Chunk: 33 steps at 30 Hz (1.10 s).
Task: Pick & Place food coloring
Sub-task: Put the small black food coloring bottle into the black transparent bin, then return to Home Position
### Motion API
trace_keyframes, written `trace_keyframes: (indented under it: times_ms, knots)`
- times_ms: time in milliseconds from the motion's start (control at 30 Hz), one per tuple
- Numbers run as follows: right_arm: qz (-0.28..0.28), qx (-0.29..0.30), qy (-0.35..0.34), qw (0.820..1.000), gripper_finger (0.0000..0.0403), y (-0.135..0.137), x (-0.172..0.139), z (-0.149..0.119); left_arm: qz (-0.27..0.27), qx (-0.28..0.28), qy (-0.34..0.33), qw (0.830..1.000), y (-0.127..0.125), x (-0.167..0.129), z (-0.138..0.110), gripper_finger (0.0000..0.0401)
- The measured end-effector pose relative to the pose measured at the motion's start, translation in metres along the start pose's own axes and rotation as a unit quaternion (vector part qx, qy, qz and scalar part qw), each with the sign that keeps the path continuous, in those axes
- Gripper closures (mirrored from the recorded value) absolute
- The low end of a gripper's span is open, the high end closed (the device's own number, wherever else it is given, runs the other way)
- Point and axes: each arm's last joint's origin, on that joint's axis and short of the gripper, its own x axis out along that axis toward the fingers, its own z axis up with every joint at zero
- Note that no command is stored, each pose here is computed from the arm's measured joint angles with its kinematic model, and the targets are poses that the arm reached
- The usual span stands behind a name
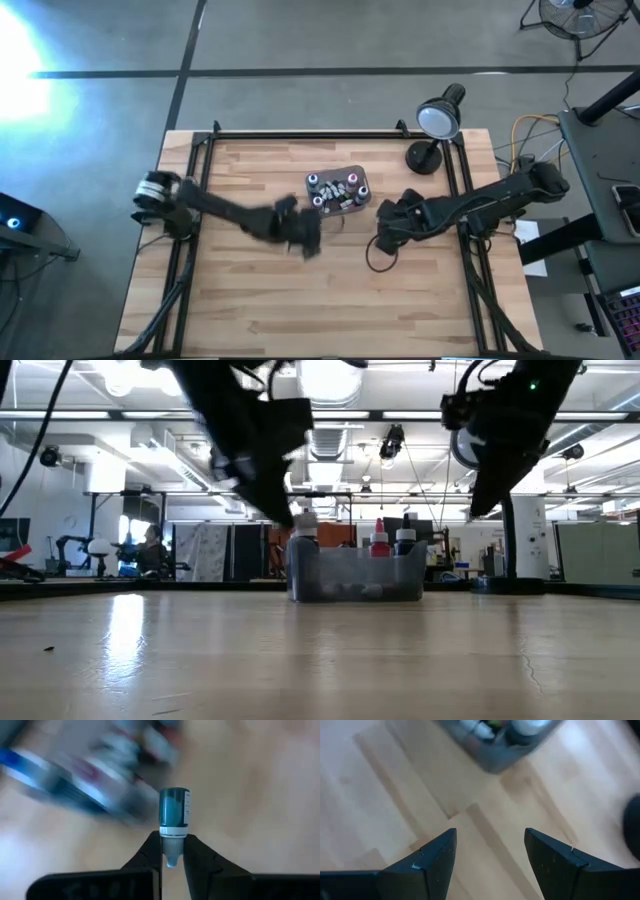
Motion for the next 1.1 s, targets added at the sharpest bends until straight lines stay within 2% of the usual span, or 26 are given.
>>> trace_keyframes:
  times_ms: [67, 133, 233, 300, 400, 567, 667, 767, 867, 933, 1000, 1100]
  knots:
    - [-0.009, 0.019, -0.012, 1.0, 0.0175, -0.006, -0.007, 0.0, 0.016, -0.029, -0.034, 0.999, 0.027, 0.0, 0.022, 0.0379]
    - [-0.016, 0.043, -0.021, 0.999, 0.0175, -0.012, -0.014, -0.001, 0.006, -0.058, -0.075, 0.995, 0.051, -0.005, 0.043, 0.0379]
    - [-0.02, 0.068, -0.018, 0.997, 0.0175, -0.019, -0.02, -0.004, -0.066, -0.08, -0.125, 0.987, 0.072, -0.009, 0.068, 0.0372]
    - [-0.02, 0.083, -0.018, 0.996, 0.0175, -0.022, -0.022, -0.006, -0.079, -0.094, -0.132, 0.984, 0.083, 0.0, 0.073, 0.036]
    - [-0.019, 0.104, -0.018, 0.994, 0.0175, -0.025, -0.022, -0.008, -0.058, -0.104, -0.121, 0.986, 0.096, 0.013, 0.076, 0.0331]
    - [-0.019, 0.117, -0.016, 0.993, 0.0175, -0.024, -0.021, -0.009, -0.032, -0.117, -0.114, 0.986, 0.103, 0.0, 0.089, 0.0283]
    - [-0.019, 0.115, -0.016, 0.993, 0.0175, -0.024, -0.02, -0.009, -0.024, -0.119, -0.114, 0.986, 0.106, -0.023, 0.103, 0.0268]
    - [-0.019, 0.106, -0.024, 0.994, 0.0175, -0.024, -0.02, -0.008, -0.033, -0.138, -0.131, 0.981, 0.112, -0.062, 0.123, 0.0265]
    - [0.012, 0.059, -0.03, 0.998, 0.0175, -0.022, -0.023, -0.001, -0.038, -0.153, -0.131, 0.979, 0.119, -0.097, 0.135, 0.0264]
    - [0.073, -0.004, -0.02, 0.997, 0.0175, -0.024, -0.034, 0.012, -0.036, -0.153, -0.12, 0.98, 0.124, -0.113, 0.138, 0.0264]
    - [0.119, -0.033, -0.036, 0.992, 0.0175, -0.034, -0.05, 0.03, -0.032, -0.152, -0.119, 0.981, 0.131, -0.131, 0.138, 0.0264]
    - [0.115, -0.047, -0.101, 0.987, 0.0175, -0.059, -0.078, 0.055, -0.02, -0.168, -0.126, 0.978, 0.141, -0.153, 0.133, 0.0264]
